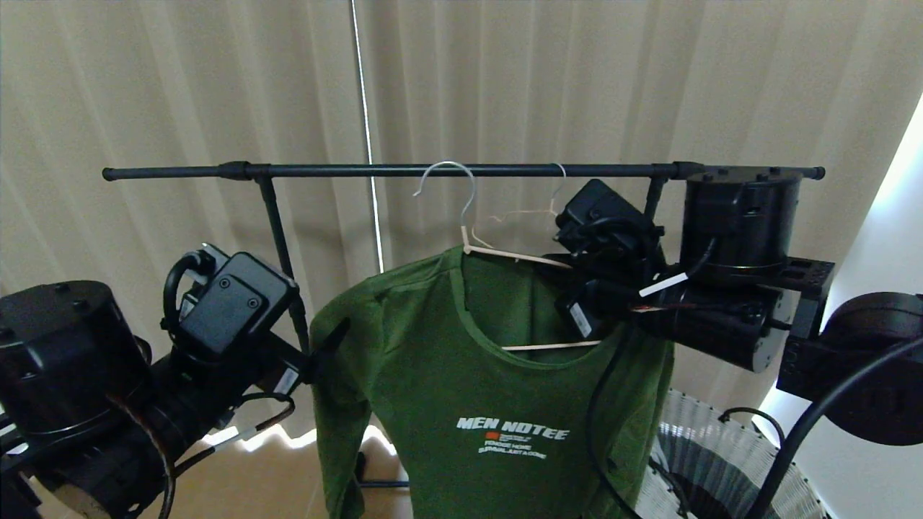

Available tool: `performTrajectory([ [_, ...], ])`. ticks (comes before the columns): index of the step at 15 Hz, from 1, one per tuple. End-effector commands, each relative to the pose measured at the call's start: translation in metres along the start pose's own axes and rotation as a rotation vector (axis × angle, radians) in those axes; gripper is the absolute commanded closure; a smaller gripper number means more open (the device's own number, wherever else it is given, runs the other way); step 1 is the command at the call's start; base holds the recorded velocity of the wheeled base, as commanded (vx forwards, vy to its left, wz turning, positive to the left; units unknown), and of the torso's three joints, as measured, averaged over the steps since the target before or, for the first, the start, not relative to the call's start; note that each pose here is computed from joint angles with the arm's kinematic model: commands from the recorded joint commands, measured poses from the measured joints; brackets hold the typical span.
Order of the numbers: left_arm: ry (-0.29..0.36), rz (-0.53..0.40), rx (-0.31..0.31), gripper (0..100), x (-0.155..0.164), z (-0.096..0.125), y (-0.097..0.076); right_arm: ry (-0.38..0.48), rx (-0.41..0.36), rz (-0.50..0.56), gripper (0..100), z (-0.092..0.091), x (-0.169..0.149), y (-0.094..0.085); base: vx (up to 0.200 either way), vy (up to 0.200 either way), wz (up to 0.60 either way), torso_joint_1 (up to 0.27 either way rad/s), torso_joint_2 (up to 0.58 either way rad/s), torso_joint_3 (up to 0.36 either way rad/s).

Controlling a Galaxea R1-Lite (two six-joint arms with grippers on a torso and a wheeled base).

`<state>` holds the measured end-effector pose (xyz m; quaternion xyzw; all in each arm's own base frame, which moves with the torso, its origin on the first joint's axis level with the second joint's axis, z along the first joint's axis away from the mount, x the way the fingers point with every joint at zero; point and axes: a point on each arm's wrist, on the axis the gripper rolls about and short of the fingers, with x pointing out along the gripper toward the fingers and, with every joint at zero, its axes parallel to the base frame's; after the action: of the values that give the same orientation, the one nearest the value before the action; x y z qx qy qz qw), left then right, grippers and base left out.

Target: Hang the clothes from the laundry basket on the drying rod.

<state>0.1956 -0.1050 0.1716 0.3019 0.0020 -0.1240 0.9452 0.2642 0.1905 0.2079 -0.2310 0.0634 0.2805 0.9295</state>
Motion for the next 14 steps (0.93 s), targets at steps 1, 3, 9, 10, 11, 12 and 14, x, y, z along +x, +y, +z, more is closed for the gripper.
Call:
performTrajectory([
  [1, 0.019, -0.027, -0.046, 0, -0.008, -0.009, -0.003, -0.033, 0.013, -0.046, 100, 0.005, -0.022, -0.015, 0.0, 0.0, 0.0, 0.0, 0.0, 0.0],
  [3, 0.045, -0.074, -0.084, 0, -0.012, -0.021, -0.006, -0.056, 0.018, -0.05, 100, 0.008, -0.037, -0.018, 0.0, 0.0, 0.0, 0.0, 0.0, 0.0],
  [9, 0.048, -0.135, -0.103, 0, -0.008, -0.033, -0.001, -0.154, 0.031, -0.042, 100, 0.023, -0.07, -0.024, 0.0, 0.0, 0.0, 0.0, 0.0, 0.0],
  [10, 0.055, -0.139, -0.103, 0, -0.007, -0.034, -0.002, -0.17, 0.028, -0.019, 100, 0.023, -0.076, -0.024, 0.0, 0.0, 0.0, 0.0, 0.0, 0.0],
  [11, 0.056, -0.139, -0.104, 0, -0.007, -0.035, -0.002, -0.173, 0.027, -0.008, 100, 0.023, -0.077, -0.023, 0.0, 0.0, 0.0, 0.0, 0.0, 0.0],
  [12, 0.058, -0.14, -0.104, 0, -0.008, -0.035, -0.002, -0.184, 0.022, 0.01, 100, 0.024, -0.081, -0.018, 0.0, 0.0, 0.0, 0.0, 0.0, 0.0],
  [14, 0.058, -0.14, -0.103, 100, -0.007, -0.035, -0.002, -0.189, 0.022, 0.01, 100, 0.025, -0.082, -0.018, 0.0, 0.0, 0.0, 0.0, 0.0, 0.0],
])
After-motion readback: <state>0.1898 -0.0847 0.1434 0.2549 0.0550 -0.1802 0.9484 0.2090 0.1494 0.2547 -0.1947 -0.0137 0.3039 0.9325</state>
